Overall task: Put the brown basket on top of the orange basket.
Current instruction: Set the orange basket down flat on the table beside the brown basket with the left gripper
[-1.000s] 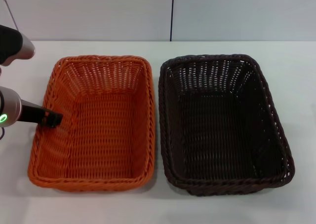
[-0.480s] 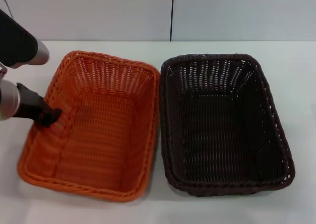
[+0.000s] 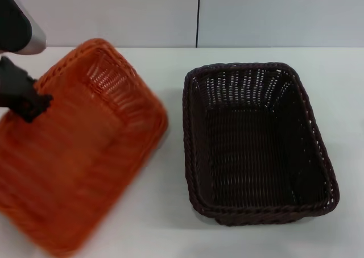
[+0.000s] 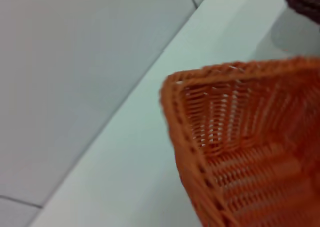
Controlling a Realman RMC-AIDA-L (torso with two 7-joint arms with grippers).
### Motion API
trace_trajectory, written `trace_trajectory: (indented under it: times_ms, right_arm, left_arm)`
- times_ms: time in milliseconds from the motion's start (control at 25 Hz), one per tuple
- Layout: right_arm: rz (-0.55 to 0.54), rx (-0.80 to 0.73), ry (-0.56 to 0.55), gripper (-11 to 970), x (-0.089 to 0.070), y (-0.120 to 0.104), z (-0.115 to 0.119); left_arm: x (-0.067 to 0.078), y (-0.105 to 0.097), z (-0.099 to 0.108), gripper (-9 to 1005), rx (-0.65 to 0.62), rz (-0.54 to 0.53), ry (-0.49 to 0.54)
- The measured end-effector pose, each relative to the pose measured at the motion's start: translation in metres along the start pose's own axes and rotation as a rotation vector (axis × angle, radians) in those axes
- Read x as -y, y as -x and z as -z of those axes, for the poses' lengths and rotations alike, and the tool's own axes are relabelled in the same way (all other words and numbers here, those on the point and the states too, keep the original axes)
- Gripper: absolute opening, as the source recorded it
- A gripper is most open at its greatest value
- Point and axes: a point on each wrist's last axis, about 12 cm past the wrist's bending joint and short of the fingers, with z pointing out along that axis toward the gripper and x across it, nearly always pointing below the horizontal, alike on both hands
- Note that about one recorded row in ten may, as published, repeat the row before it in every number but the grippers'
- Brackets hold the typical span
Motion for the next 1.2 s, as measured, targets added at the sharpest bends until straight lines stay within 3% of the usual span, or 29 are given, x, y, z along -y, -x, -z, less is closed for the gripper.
trace_trajectory:
  times_ms: [200, 680, 840, 960, 1200]
  right_arm:
    - [-0.003, 0.015, -0.010, 778, 0.001, 0.002, 0.002]
    - [-0.013, 0.033, -0.011, 778, -0.001, 0.005, 0.004]
    - [-0.015, 0.033, -0.006, 778, -0.003, 0.005, 0.002]
    - [-0.015, 0.032, -0.004, 778, -0.003, 0.005, 0.001]
    - [-0.017, 0.030, 0.006, 778, -0.005, 0.004, -0.003]
  left_arm:
    - [0.001, 0.007, 0.019, 234, 0.014, -0.107, 0.014]
    - [-0.005, 0.014, 0.023, 181, 0.002, -0.284, 0.012]
    - [0.001, 0.019, 0.020, 178, 0.028, -0.469, -0.028]
    - [0.002, 0.022, 0.018, 178, 0.043, -0.498, -0.040]
    - [-0.009, 0.033, 0.022, 177, 0.094, -0.517, -0.030]
